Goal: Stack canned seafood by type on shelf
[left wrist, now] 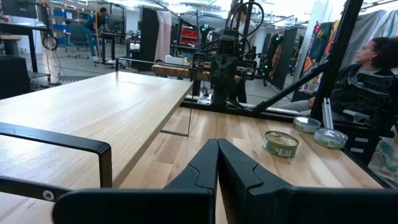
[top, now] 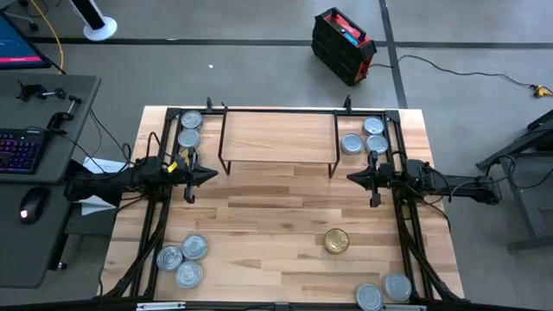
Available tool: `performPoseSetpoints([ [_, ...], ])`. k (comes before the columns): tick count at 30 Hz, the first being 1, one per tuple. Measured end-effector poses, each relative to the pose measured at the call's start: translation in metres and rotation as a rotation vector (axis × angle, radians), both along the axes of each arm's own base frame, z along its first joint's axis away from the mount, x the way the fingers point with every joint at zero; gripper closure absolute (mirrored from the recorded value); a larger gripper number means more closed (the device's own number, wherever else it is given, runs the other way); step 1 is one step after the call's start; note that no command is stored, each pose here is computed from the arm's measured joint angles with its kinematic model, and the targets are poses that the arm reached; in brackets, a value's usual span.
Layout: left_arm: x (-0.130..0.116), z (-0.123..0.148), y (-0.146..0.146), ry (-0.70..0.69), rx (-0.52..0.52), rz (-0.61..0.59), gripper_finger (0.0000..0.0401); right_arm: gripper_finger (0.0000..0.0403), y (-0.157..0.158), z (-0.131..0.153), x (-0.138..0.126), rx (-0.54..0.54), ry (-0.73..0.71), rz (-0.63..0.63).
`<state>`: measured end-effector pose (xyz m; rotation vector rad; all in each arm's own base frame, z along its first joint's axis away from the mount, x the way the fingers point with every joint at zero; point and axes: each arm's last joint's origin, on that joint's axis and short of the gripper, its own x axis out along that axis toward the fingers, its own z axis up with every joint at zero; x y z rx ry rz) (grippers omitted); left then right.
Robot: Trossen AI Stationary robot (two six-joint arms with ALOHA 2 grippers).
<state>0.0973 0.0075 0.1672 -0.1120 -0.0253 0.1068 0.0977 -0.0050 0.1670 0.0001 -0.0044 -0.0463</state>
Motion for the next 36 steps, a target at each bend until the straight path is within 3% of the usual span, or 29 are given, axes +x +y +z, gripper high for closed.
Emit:
performPoseSetpoints([
  [36, 0.0000, 0.0000, 0.0000, 0.000, 0.000, 0.000, 0.0400, 0.0402, 0.0000, 0.0000, 0.0000, 0.000, 0.000, 0.000],
])
